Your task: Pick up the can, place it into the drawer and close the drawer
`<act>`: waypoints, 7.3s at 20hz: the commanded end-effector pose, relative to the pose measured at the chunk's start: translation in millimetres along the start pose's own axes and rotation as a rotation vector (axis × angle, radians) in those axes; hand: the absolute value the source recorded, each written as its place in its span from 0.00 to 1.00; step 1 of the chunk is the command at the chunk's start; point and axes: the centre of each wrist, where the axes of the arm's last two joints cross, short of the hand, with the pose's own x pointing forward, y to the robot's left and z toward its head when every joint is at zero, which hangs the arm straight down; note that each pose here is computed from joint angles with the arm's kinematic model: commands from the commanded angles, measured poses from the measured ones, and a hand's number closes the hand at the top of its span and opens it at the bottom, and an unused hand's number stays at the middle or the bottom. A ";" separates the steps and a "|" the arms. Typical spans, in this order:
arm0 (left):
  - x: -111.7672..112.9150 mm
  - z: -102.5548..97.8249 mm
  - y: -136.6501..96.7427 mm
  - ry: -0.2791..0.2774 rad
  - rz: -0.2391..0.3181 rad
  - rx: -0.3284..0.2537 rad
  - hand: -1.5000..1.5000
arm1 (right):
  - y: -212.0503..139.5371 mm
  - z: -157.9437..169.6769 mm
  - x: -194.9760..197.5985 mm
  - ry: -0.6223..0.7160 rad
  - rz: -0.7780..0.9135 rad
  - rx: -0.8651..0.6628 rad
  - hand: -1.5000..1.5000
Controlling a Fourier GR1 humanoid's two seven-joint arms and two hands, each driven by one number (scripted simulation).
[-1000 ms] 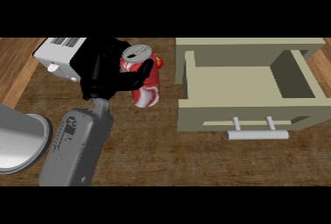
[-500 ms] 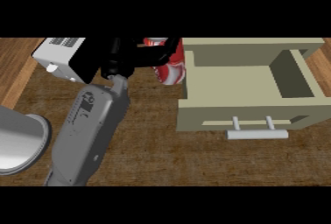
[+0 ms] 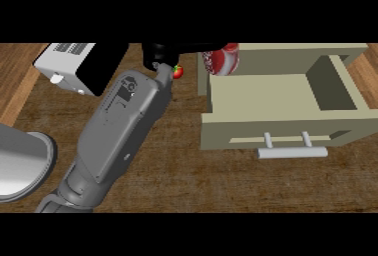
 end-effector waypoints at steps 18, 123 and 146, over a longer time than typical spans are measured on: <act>15.8 -27.6 -72.4 0.049 -0.052 -0.017 1.00 | 9.0 -28.1 -4.8 -0.001 0.006 0.036 0.00; 19.9 -7.9 41.8 -0.001 -0.134 0.200 0.00 | 229.8 -308.1 -156.9 -0.376 1.388 0.185 0.00; 45.5 15.0 43.2 -0.010 -0.121 0.135 0.00 | 232.8 -368.8 -81.2 -0.368 1.366 0.146 0.00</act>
